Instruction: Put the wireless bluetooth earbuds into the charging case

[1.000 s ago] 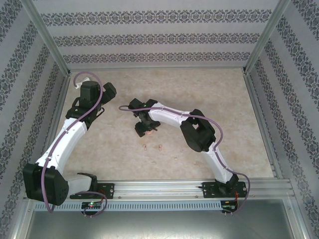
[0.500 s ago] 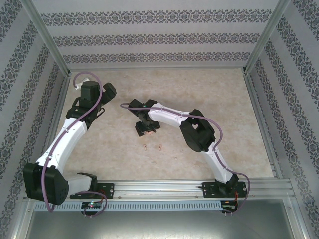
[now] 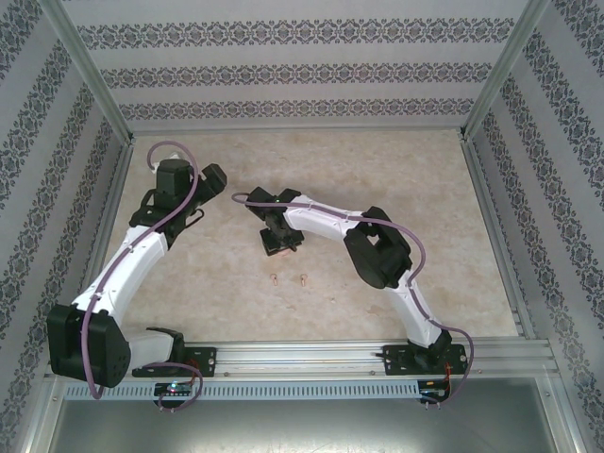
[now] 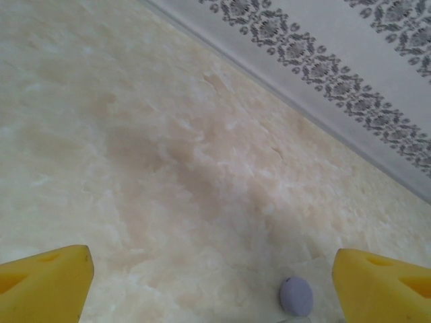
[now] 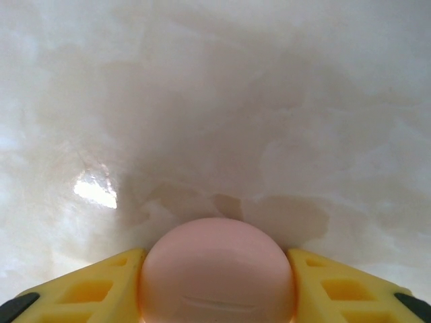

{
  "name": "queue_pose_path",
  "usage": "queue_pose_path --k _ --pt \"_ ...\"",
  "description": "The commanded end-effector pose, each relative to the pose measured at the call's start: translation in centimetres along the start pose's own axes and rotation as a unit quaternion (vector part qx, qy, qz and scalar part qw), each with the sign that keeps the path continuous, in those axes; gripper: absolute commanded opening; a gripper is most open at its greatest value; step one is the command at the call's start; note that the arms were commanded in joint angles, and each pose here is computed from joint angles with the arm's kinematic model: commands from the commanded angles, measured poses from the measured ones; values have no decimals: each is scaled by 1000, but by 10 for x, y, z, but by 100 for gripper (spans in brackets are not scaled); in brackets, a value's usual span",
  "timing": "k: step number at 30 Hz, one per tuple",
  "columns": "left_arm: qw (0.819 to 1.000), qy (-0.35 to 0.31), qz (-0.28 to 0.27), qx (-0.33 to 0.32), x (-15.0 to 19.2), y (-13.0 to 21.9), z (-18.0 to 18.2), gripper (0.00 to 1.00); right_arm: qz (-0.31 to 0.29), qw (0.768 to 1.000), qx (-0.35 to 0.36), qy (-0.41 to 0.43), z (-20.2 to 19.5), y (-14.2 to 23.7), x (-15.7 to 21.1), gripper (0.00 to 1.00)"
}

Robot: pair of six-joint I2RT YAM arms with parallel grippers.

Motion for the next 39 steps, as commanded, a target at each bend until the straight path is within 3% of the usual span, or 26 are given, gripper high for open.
queue_pose_path --k 1,7,12,20,28,39 --pt "998 -24 4 59 3 -5 -15 90 -27 999 -4 -41 -21 24 0 35" --pt "986 -48 33 159 25 -18 -33 88 -127 980 -34 -148 -65 80 -13 34" --pt "960 -61 79 263 51 -27 -60 89 -219 941 -63 -249 -110 132 -22 34" --pt "904 -93 165 383 109 -30 -108 91 -326 857 -108 -384 -152 193 -34 35" --pt "864 -89 217 446 155 -33 -145 88 -361 760 -173 -511 -155 200 -35 34" --pt "832 -83 252 486 181 -35 -170 74 -361 746 -201 -522 -145 212 -41 34"
Point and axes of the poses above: each hand's point on the last joint's axis, 136 mm out from that joint toward the fingers, its own y axis back along the fingers, its own z axis along the line the jaws close on, x = y × z, the point moved 1 cm from there along y, back along the fingers, and after that the axes turned 15 degrees about y, right-handed, at the moved point
